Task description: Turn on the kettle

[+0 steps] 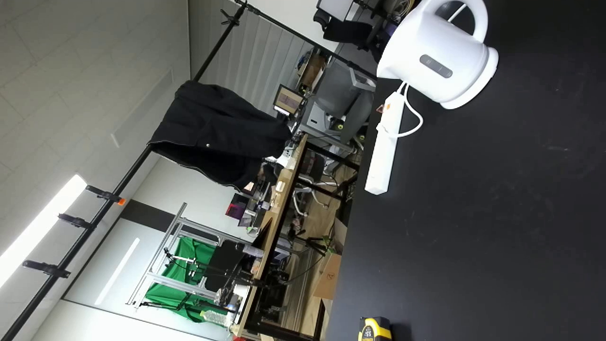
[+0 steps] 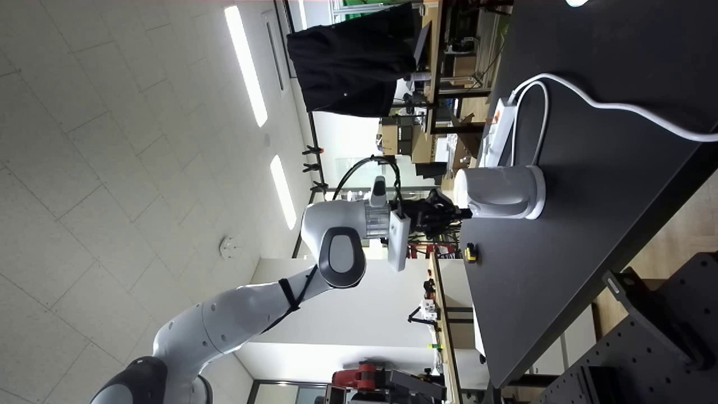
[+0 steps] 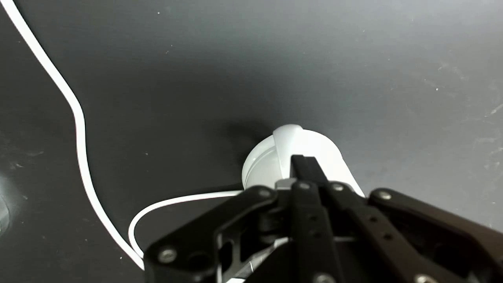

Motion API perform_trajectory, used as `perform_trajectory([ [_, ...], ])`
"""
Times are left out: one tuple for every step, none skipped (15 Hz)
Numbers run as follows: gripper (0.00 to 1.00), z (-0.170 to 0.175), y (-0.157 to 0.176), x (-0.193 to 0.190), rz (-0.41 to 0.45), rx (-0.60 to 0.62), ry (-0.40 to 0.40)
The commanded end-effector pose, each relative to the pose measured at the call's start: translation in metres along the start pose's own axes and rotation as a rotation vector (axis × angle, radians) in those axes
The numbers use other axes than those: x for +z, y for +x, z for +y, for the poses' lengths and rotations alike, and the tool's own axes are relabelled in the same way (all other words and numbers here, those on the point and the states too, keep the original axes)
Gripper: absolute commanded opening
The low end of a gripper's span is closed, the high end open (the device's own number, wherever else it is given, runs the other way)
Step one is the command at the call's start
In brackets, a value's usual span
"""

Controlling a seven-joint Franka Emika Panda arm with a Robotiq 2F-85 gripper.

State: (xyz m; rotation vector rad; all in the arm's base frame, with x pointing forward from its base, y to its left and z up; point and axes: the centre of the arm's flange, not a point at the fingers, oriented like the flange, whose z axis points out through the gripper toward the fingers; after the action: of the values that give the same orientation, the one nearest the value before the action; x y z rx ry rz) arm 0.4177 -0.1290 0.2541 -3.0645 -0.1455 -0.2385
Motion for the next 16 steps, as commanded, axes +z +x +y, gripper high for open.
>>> perform_trajectory([
  [0.00,0.003,0.015,0.007,0.002,0.006,-0.002],
  [0.00,0.003,0.016,0.008,0.000,0.006,-0.002],
  [0.00,0.003,0.017,0.010,-0.002,0.006,-0.001],
  [0.00,0.004,0.019,0.011,-0.004,0.006,-0.001],
  [0.00,0.004,0.020,0.013,-0.004,0.005,-0.002],
  [0.00,0.004,0.021,0.015,-0.006,0.005,0.001],
  [0.00,0.004,0.023,0.017,-0.009,0.006,0.003],
  [0.00,0.004,0.024,0.018,-0.011,0.005,0.004],
  [0.00,0.003,0.025,0.019,-0.011,0.004,0.006],
  [0.00,0.002,0.026,0.021,-0.012,0.003,0.006],
  [0.00,0.001,0.027,0.022,-0.010,0.001,0.006],
  [0.00,0.000,0.028,0.023,-0.010,-0.001,0.005],
  [0.00,0.000,0.028,0.024,-0.008,-0.002,0.003],
  [0.00,-0.001,0.029,0.025,-0.006,-0.002,0.000],
  [0.00,-0.001,0.029,0.024,0.000,-0.002,-0.002],
  [0.00,-0.001,0.030,0.024,0.004,-0.001,-0.003],
])
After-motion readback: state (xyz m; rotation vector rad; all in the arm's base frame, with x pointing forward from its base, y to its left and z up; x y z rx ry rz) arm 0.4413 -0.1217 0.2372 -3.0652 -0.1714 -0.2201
